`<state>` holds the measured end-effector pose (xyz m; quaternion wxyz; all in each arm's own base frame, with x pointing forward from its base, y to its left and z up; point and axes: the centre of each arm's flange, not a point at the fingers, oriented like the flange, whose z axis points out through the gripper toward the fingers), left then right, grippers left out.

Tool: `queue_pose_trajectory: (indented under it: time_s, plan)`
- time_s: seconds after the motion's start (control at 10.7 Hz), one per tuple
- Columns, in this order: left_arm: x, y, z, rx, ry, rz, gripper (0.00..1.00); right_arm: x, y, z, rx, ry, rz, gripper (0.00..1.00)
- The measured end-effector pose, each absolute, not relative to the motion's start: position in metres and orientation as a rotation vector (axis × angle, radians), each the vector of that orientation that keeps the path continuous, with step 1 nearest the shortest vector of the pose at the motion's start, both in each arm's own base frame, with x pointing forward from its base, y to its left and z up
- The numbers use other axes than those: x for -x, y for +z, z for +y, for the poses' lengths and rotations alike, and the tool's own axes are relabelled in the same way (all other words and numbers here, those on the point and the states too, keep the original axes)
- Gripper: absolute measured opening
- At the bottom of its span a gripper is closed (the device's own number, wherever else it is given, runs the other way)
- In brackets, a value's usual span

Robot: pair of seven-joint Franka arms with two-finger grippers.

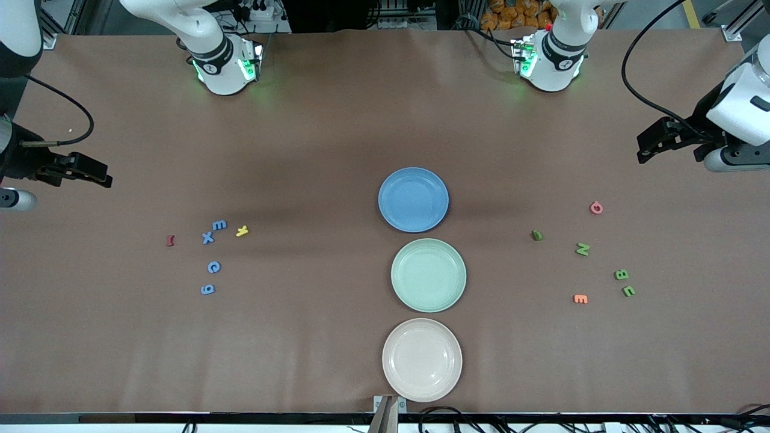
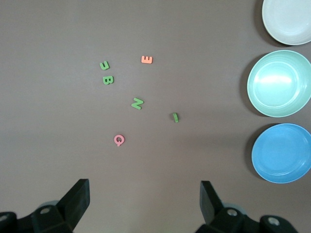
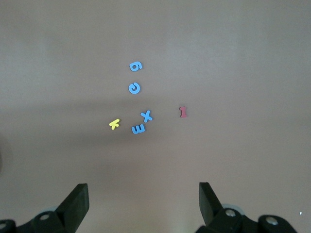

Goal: Sort letters by color into matching plates
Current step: 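Reach both grippers down toward the scattered foam letters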

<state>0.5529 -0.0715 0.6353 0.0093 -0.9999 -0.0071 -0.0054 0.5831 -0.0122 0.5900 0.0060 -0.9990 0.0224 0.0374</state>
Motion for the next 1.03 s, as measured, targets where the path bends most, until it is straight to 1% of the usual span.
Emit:
queue_pose_trajectory:
  time_s: [0.38, 0.56, 0.75, 0.84, 1.03]
  plan:
    - [-0.556, 0.63, -0.072, 3.133, -0.003, -0.021, 1.0, -0.583, 0.592, -0.012, 3.127, 0.11, 0.07, 1.0]
    - [-0.564, 0.619, -0.075, 3.169, 0.003, -0.021, 1.0, -0.583, 0.592, -0.012, 3.127, 0.112, 0.077, 1.0]
    - [-0.578, 0.593, -0.075, 3.182, -0.007, 0.012, 1.0, -0.588, 0.583, -0.008, 3.128, 0.084, 0.133, 1.0]
    - [-0.586, 0.574, -0.073, 3.187, -0.018, 0.062, 1.0, -0.591, 0.573, -0.003, 3.128, 0.07, 0.158, 1.0]
    - [-0.599, 0.533, -0.06, 3.194, 0.036, 0.102, 1.0, -0.596, 0.548, 0.008, 3.129, 0.061, 0.181, 1.0]
